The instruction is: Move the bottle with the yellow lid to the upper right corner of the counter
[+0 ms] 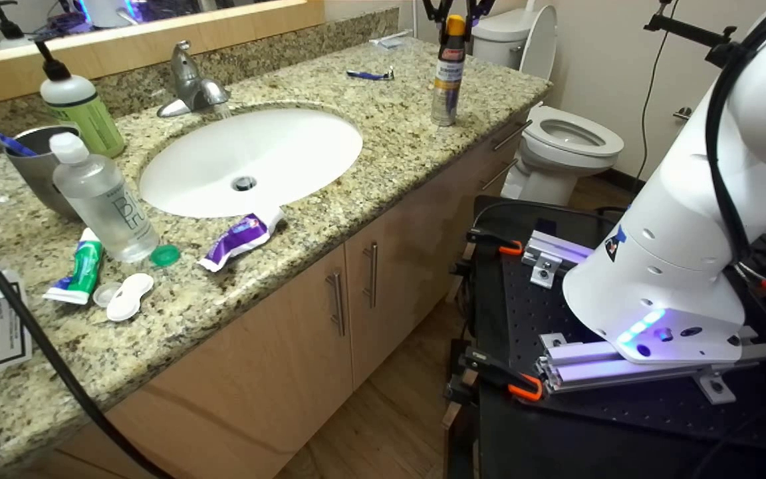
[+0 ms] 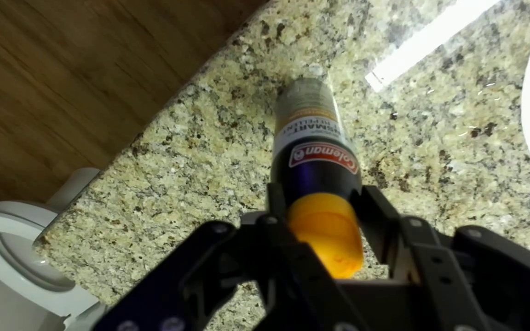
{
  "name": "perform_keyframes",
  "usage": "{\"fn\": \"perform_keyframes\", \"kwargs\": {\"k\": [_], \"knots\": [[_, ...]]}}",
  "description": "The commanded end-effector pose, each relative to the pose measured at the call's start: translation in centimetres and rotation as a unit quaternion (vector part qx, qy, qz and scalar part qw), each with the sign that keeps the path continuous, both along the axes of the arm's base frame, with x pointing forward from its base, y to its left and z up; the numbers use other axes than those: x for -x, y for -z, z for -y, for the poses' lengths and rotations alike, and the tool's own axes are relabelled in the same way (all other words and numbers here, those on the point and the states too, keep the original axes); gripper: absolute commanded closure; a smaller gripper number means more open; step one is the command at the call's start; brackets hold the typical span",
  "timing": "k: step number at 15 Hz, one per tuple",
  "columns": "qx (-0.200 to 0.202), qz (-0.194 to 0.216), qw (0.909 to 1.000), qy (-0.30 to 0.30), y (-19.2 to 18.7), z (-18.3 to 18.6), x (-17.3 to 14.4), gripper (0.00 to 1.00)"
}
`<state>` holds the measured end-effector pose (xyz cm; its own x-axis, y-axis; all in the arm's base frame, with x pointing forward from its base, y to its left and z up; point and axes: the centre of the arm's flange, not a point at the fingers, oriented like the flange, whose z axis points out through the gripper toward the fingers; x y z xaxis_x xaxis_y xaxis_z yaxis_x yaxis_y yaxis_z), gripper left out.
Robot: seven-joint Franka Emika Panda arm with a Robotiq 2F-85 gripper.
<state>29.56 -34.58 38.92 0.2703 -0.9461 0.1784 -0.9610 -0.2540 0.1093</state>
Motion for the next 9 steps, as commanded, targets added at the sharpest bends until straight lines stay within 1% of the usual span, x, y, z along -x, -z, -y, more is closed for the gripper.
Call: {"fn": "perform_keyframes", "kwargs": {"k": [1, 3, 5, 7, 9], "knots": [[0.008, -0.002, 0.9999, -0.007, 0.3, 0.2, 0.0, 0.81], [-0.003, 0.002, 1.0000, -0.008, 0.1, 0.1, -0.1, 0.81], [-0.034, 0.030, 0.9990, -0.005, -2.1, 0.8, -0.1, 0.81], [-0.044, 0.076, 0.9962, -0.001, -5.9, 2.4, 0.0, 0.81], [-0.033, 0.107, 0.9937, -0.005, -10.7, 4.6, 0.0, 0.81]]}}
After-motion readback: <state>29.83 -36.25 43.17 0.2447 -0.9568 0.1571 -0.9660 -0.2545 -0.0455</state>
